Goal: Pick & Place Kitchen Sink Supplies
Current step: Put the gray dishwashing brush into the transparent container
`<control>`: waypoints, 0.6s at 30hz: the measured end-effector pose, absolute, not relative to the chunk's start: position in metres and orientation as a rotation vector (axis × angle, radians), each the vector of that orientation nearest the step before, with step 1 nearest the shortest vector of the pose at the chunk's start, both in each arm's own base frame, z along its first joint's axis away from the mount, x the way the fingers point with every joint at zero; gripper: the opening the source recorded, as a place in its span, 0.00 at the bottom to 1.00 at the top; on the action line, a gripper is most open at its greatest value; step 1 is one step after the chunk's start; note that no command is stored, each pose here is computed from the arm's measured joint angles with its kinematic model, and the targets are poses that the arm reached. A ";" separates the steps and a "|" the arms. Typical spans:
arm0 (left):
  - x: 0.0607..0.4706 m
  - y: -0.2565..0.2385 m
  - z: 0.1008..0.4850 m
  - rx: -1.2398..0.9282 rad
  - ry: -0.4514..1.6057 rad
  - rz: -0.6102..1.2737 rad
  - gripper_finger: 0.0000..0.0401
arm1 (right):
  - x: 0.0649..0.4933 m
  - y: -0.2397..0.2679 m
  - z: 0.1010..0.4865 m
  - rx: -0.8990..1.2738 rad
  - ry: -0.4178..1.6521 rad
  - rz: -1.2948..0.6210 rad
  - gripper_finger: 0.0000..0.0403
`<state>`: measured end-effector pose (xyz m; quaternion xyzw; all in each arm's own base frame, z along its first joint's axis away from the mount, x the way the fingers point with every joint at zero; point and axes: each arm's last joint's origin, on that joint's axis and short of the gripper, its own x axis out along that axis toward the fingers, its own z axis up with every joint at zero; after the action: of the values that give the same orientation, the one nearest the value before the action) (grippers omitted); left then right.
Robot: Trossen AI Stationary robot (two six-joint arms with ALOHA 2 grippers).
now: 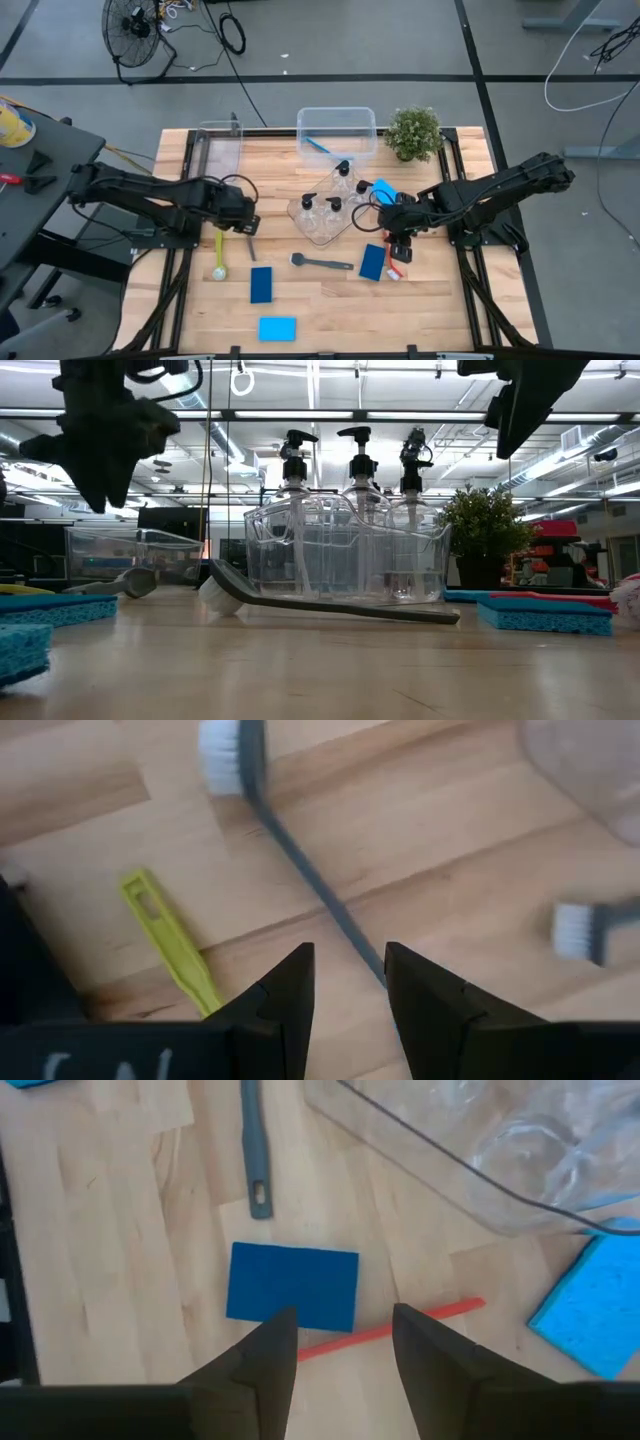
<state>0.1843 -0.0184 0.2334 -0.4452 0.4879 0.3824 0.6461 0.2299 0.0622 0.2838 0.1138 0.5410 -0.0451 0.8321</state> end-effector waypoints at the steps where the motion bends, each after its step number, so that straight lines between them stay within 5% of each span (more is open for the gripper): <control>1: 0.185 -0.018 0.230 -1.020 1.115 0.896 0.32 | 0.230 0.062 0.284 0.239 1.145 -0.100 0.41; 18: 0.211 -0.018 0.185 -1.006 1.126 1.200 0.32 | 0.230 0.062 0.284 0.237 1.144 -0.102 0.41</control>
<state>0.2108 -0.0181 0.1851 -0.4286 0.4798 0.5112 0.5699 0.2300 0.0620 0.2838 0.1120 0.5400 -0.0479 0.8328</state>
